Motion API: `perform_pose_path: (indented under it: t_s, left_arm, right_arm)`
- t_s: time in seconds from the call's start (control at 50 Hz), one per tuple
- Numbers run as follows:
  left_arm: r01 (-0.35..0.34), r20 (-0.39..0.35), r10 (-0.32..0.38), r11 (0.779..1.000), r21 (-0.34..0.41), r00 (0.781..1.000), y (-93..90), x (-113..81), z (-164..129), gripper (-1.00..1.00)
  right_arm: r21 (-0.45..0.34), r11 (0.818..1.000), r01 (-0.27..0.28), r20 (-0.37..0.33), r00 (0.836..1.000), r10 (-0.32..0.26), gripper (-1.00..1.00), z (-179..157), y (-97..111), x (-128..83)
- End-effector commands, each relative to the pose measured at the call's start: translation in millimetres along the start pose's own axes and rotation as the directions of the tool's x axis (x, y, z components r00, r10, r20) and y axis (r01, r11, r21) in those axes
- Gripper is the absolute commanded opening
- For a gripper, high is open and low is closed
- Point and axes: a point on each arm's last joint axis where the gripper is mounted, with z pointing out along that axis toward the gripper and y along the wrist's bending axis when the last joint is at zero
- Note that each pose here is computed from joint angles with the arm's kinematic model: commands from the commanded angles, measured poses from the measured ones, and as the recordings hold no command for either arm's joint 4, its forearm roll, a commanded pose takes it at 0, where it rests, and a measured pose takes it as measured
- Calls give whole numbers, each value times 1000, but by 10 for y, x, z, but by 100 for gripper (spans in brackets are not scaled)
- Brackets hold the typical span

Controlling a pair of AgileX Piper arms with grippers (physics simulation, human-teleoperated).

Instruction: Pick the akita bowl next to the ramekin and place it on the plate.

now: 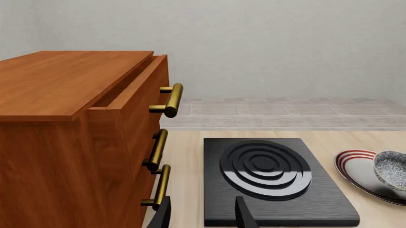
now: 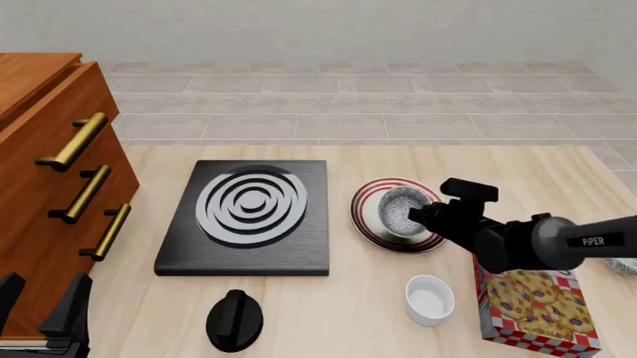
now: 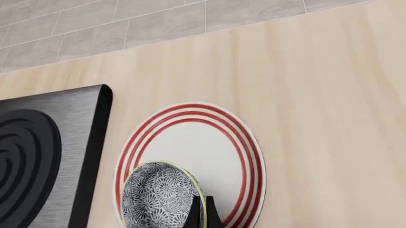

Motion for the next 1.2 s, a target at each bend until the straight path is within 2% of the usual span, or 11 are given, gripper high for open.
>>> perform_pose_path:
  t_s: [0.02, 1.2]
  left_arm:
    - [0, 0, 0, 1000, 0, 1000, 0, 0, 0, 100]
    - [0, 0, 0, 1000, 0, 1000, 0, 0, 0, 100]
  right_arm:
    - [-1, 1000, -9, 4, 1000, 9, -100, 39, 3, -2]
    - [13, 1000, -7, -4, 1000, 7, -100, 115, -50, 24]
